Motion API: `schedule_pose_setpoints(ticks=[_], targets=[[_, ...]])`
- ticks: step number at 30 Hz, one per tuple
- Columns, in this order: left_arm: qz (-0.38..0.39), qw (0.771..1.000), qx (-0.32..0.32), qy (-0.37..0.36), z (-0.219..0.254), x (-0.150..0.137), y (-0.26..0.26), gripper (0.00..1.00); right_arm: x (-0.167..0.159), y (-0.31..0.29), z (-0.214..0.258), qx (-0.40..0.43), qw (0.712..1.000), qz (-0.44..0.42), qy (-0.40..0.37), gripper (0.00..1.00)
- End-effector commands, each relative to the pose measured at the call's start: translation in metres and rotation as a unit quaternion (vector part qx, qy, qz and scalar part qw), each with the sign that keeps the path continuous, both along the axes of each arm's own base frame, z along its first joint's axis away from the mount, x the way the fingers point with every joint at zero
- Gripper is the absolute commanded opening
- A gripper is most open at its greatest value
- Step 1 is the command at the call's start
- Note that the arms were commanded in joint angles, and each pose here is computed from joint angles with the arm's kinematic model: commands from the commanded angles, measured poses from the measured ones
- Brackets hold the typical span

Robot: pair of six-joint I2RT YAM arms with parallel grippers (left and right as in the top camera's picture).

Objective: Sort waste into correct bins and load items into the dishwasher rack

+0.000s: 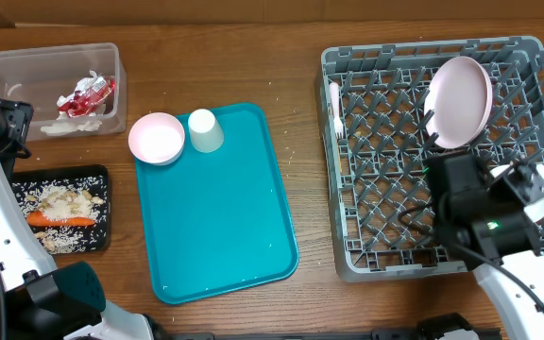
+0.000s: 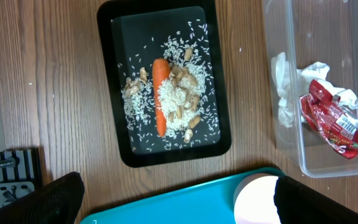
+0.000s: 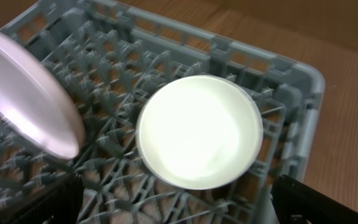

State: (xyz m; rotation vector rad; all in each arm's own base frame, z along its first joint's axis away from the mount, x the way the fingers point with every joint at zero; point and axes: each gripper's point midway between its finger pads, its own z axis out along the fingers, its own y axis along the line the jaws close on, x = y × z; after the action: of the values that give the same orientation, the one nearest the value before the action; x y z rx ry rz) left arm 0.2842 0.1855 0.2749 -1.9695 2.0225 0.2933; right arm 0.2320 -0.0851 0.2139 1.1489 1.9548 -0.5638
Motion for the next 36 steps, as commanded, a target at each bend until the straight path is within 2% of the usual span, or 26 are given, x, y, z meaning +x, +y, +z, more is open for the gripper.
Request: schedule_pose_setpoints(ticks=[1,7,12,16,23,24,26,29,36], targets=[[0.005,1.000,0.006,0.007,-0.003,0.002,-0.001,1.00,0.020,0.030,-0.019,0.072,0.978,0.172,0.089,1.00],[0.005,1.000,0.006,0.007,-0.003,0.002,-0.001,1.00,0.025,0.047,-0.025,0.090,0.953,0.262,0.125,1.00],[0.005,1.000,0.006,0.007,-0.003,0.002,-0.001,1.00,0.018,0.024,-0.038,0.103,0.958,0.218,0.153,0.96],[0.005,1.000,0.006,0.006,-0.003,0.002,-0.001,1.00,0.024,0.002,-0.059,0.140,0.959,0.177,0.170,0.90],[0.005,1.000,0.006,0.006,-0.003,0.002,-0.001,1.00,0.034,-0.008,-0.104,0.195,0.937,0.180,0.227,0.88],[0.005,1.000,0.006,0.007,-0.003,0.002,-0.001,1.00,0.034,-0.008,-0.107,0.197,0.936,0.180,0.232,0.86],[0.005,1.000,0.006,0.006,-0.002,0.002,-0.001,1.00,0.034,-0.008,-0.110,0.198,0.934,0.179,0.236,0.71],[0.005,1.000,0.006,0.007,-0.003,0.002,-0.001,1.00,0.034,-0.008,-0.110,0.197,0.935,0.178,0.237,0.56],[0.005,1.000,0.006,0.006,-0.002,0.001,-0.001,1.00,0.042,-0.010,-0.095,0.192,0.938,0.180,0.225,0.32]])
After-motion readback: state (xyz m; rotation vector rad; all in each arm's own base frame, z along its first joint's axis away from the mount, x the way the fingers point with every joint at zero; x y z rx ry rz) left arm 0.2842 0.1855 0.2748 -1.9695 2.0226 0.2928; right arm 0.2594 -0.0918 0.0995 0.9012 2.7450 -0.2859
